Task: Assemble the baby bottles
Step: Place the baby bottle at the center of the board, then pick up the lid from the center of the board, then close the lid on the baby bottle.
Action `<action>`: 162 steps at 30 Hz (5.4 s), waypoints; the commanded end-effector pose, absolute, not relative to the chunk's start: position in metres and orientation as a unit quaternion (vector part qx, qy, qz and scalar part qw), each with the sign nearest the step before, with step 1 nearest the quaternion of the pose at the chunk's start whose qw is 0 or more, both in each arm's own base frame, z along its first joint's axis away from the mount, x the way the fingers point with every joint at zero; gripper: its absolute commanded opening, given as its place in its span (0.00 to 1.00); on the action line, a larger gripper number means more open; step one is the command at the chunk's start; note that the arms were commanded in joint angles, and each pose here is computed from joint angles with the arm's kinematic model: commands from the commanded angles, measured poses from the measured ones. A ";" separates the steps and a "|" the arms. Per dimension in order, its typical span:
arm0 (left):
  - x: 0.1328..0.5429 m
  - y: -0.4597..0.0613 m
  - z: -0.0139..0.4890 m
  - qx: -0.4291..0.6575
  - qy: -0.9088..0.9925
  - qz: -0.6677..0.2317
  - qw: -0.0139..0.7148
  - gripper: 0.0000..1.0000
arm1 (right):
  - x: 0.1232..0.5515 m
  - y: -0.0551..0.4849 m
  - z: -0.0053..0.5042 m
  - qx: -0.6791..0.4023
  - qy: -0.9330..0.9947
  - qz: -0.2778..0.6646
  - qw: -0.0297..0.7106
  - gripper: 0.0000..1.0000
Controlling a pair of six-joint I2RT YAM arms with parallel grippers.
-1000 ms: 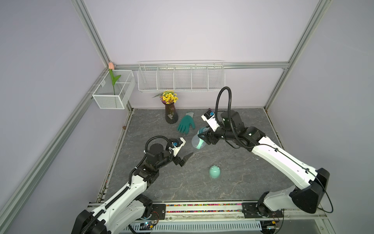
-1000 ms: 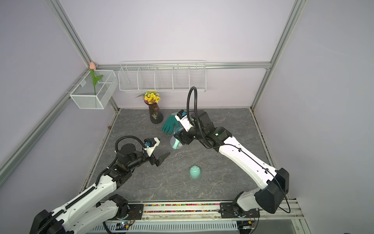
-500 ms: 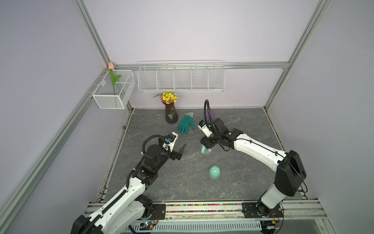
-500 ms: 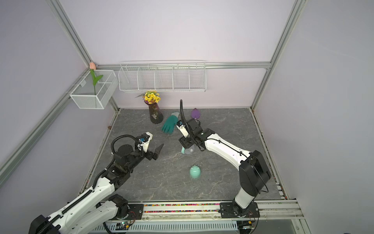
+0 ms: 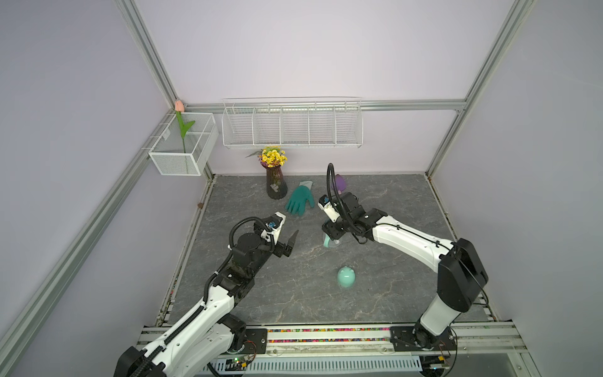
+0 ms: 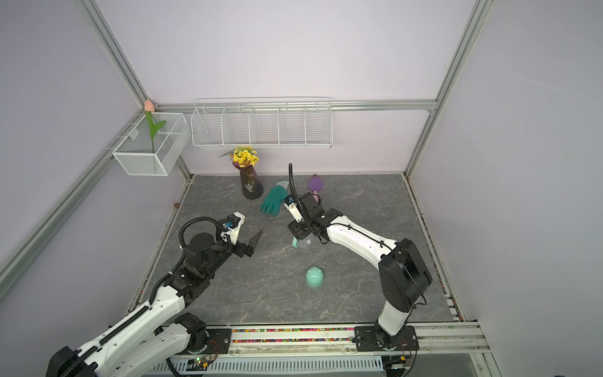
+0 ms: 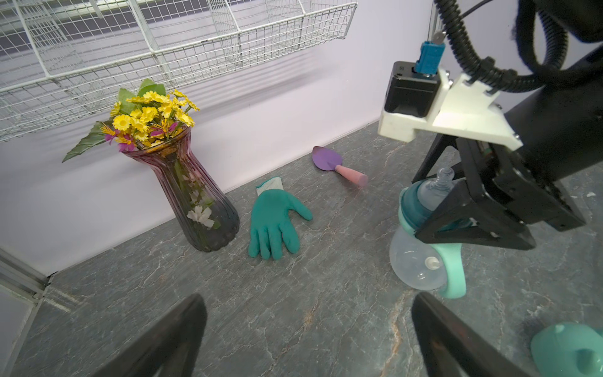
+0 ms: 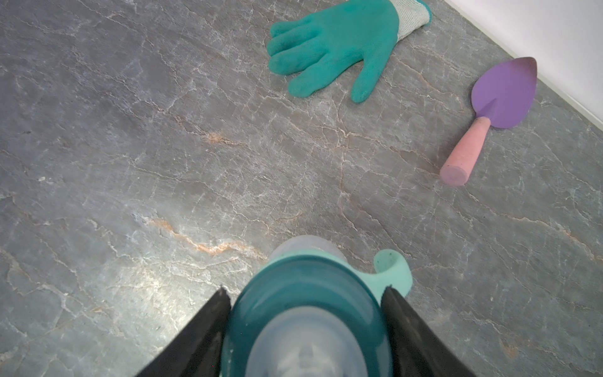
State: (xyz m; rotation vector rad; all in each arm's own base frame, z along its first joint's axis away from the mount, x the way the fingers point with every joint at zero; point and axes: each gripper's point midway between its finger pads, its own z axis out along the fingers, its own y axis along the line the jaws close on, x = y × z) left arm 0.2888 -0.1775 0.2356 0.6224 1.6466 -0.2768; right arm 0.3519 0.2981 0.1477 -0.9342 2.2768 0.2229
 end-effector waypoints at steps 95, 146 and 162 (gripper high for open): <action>0.302 -0.168 0.234 0.226 0.743 -0.113 0.619 0.99 | 0.209 0.237 0.060 -0.079 0.964 0.045 0.249 0.85; 0.302 -0.180 0.226 0.248 0.745 -0.130 0.606 0.99 | 0.298 0.223 0.264 -0.205 0.896 0.115 0.377 0.45; 0.303 -0.179 0.223 0.251 0.747 -0.125 0.603 0.99 | 0.368 0.289 0.254 -0.256 0.873 0.149 0.387 0.42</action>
